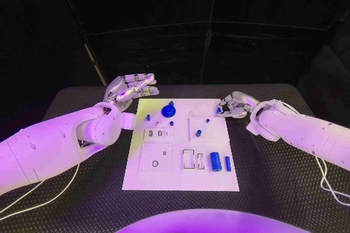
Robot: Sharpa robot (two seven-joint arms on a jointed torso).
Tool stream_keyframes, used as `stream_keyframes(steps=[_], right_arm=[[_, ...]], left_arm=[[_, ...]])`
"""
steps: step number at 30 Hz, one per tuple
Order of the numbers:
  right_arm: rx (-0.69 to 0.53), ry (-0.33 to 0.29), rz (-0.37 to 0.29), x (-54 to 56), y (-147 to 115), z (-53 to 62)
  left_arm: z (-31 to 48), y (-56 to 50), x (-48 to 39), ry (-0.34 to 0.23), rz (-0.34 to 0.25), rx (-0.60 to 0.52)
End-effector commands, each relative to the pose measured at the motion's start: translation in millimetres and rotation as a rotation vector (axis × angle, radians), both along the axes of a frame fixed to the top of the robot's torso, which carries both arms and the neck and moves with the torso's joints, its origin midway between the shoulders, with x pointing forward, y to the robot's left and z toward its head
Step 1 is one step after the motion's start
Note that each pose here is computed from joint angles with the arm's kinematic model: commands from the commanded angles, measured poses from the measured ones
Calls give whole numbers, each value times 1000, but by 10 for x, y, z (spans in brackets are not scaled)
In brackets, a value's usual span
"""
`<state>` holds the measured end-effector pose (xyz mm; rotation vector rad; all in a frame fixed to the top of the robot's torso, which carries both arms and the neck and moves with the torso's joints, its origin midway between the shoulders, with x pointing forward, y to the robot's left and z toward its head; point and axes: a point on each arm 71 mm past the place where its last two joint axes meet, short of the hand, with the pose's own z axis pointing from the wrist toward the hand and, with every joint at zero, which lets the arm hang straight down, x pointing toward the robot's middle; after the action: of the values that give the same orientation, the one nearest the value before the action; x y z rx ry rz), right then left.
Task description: Assemble the parts on the task board
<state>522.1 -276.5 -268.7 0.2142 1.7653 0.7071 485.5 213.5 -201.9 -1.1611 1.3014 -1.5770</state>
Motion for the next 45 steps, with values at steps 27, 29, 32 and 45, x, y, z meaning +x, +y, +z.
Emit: stream_keyframes(steps=[27, 29, 32, 45], right_arm=[[8, -81, -55, 12, 8, 59], [12, -92, -59, -2, 12, 80], [19, -98, -57, -39, 42, 117], [20, -107, 44, -390, 847, 378]], left_arm=[[18, 11, 4, -11, -4, -2], [17, 14, 4, -11, -3, -2], [18, 15, 4, -11, -3, -2], [19, 22, 1, -10, -3, -1]])
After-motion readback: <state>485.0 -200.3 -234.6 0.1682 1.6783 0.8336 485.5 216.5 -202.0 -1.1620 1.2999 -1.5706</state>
